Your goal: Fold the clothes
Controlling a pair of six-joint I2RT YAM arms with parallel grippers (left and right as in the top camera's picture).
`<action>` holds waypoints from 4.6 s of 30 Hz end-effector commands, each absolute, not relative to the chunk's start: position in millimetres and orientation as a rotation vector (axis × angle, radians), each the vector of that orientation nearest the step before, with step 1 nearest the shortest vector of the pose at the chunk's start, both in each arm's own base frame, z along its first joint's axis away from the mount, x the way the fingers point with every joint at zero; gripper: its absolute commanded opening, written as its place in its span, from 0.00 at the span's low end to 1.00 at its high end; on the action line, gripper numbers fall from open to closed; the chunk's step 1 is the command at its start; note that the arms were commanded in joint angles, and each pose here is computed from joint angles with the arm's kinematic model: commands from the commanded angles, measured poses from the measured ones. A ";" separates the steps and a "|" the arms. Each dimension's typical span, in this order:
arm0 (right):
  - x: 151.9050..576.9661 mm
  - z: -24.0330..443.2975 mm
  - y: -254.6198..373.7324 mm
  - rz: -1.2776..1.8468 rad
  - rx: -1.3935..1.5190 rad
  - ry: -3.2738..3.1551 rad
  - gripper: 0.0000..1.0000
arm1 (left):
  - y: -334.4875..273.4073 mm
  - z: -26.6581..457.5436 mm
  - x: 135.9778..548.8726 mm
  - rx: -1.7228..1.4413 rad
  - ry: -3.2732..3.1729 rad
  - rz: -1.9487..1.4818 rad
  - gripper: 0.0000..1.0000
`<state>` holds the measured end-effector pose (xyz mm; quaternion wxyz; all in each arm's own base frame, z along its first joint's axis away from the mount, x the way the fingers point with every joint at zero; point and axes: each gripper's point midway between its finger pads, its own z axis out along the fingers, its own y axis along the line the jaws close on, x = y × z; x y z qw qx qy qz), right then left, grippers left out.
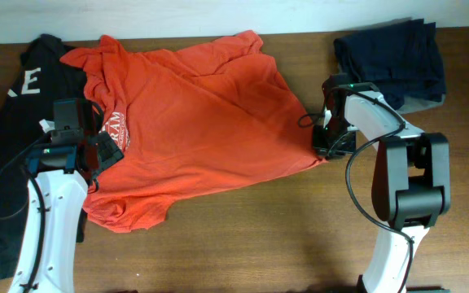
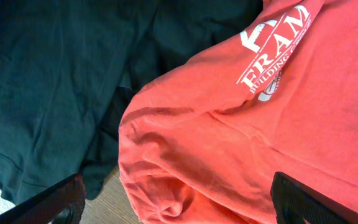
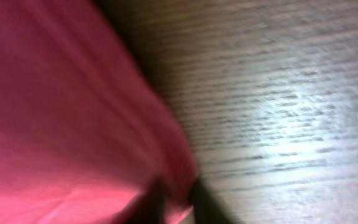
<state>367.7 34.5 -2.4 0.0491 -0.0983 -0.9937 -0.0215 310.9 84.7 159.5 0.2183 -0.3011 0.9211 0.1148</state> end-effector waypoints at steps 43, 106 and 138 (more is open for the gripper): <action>523.5 192.2 52.2 -0.232 0.236 -3.836 0.81 | 83.6 165.8 327.2 -0.825 2.487 0.259 0.95; 673.5 57.3 69.2 -0.700 -0.231 -4.014 0.04 | 86.2 130.6 337.3 -0.783 2.590 0.315 0.95; 677.5 192.5 -27.4 -0.247 -0.134 -4.089 0.99 | 86.8 133.0 352.7 -0.691 2.569 0.314 0.99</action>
